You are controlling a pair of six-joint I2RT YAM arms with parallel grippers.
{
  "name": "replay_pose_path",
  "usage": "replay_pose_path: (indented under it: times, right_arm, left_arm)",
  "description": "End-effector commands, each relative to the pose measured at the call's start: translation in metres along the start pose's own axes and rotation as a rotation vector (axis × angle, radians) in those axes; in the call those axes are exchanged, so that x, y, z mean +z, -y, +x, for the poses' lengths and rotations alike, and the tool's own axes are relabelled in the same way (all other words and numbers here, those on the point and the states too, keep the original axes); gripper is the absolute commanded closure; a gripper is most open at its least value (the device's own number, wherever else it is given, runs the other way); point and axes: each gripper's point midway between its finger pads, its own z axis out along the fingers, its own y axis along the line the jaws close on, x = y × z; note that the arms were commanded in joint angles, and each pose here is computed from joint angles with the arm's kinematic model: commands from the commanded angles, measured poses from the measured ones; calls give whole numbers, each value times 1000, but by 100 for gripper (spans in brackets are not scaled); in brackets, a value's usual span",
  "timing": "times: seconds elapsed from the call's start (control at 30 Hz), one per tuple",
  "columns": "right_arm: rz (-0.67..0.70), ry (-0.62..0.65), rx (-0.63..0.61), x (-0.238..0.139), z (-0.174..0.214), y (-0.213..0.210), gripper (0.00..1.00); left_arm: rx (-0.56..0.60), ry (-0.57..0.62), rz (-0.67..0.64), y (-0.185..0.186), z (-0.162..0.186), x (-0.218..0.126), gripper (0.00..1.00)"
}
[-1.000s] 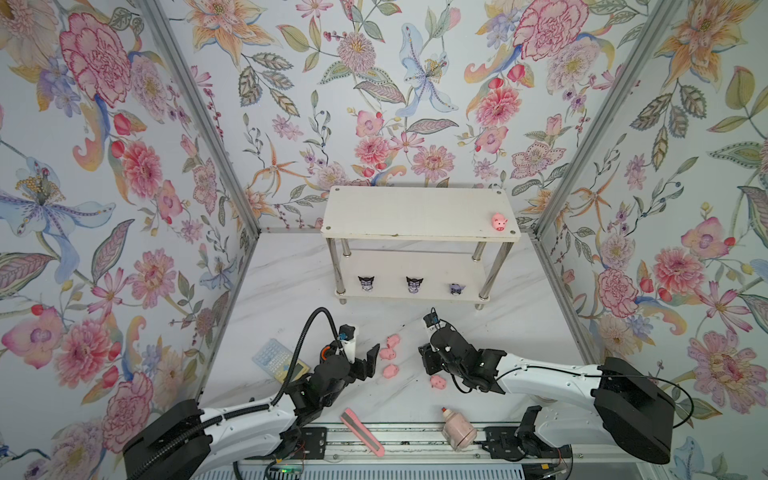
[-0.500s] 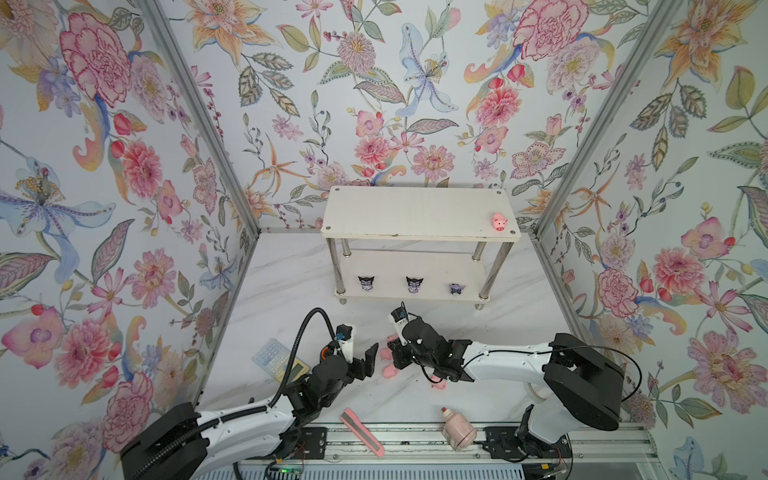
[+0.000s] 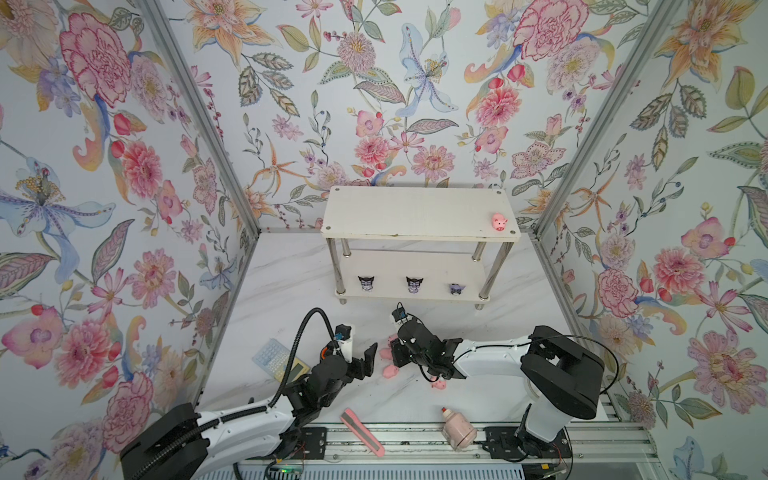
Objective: Place and organize the plastic toys onto the shelf
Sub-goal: 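Lower the open right gripper around a pink pig beside the others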
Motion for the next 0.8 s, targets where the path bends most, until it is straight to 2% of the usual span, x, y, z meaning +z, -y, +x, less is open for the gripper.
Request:
replay_pose_path:
  times: [0.0, 0.27, 0.47, 0.53, 0.7, 0.77]
  right_arm:
    - [81, -35, 23, -9, 24, 26, 100]
    - [167, -69, 50, -27, 51, 57, 100]
    - [181, -24, 60, -41, 38, 60, 100]
    - [157, -1, 61, -45, 28, 54, 95]
    - [92, 14, 42, -41, 9, 34, 67]
    - [95, 4, 33, -34, 7, 32, 60]
  left_arm:
    - [-5, 2, -18, -6, 2, -1, 14]
    - [-10, 5, -12, -5, 0, 1, 14]
    - [-11, 4, -5, -3, -1, 1, 14]
    - [-12, 2, -4, -3, -1, 2, 14]
    - [-11, 2, 0, -2, 0, 1, 14]
    - [-12, 2, 0, -2, -1, 2, 14]
